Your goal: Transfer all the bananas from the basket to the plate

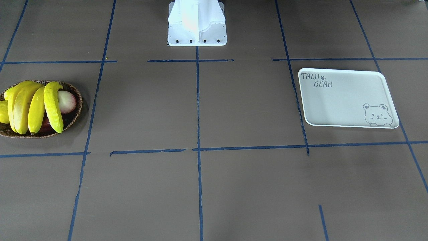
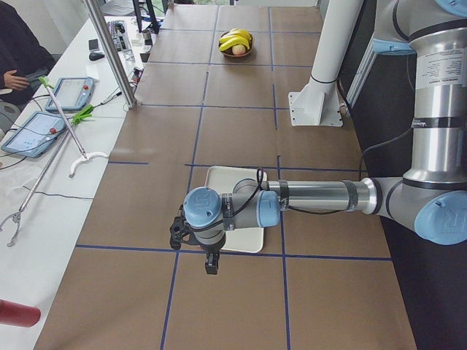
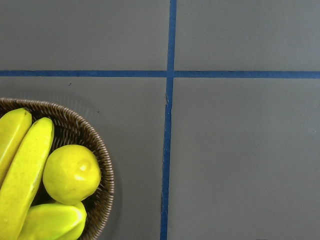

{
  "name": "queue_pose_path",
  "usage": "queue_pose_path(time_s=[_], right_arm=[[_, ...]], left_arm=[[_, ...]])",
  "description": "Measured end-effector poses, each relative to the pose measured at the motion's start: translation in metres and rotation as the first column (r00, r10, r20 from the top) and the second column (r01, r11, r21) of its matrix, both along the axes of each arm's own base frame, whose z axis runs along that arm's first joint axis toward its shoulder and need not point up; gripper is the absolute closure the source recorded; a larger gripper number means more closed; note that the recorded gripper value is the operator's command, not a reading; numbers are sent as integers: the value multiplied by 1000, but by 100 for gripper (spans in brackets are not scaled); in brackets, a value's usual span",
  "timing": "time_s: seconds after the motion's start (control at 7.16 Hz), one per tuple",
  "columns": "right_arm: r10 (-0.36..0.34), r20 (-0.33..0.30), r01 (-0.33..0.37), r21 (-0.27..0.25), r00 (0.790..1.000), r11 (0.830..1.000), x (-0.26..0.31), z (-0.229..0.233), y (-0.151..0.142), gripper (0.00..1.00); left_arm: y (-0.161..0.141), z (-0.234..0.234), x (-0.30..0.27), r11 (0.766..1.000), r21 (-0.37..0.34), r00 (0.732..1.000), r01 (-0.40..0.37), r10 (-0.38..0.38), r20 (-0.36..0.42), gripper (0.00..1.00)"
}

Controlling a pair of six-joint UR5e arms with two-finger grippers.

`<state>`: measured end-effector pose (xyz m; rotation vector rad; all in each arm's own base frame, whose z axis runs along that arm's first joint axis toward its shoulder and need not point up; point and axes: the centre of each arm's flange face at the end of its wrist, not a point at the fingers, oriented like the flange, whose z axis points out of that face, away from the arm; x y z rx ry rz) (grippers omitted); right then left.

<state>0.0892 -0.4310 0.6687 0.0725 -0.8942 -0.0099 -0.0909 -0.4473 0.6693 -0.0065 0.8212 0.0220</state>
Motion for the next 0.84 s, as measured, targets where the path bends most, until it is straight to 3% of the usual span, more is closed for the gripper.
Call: queue_pose_path(time_s=[0.84], right_arm=[[-1,0,1,8,1000,1000,0,-1,-1,0]], left_arm=[[1,1,0,1000,0,1000,-1,1,0,0]])
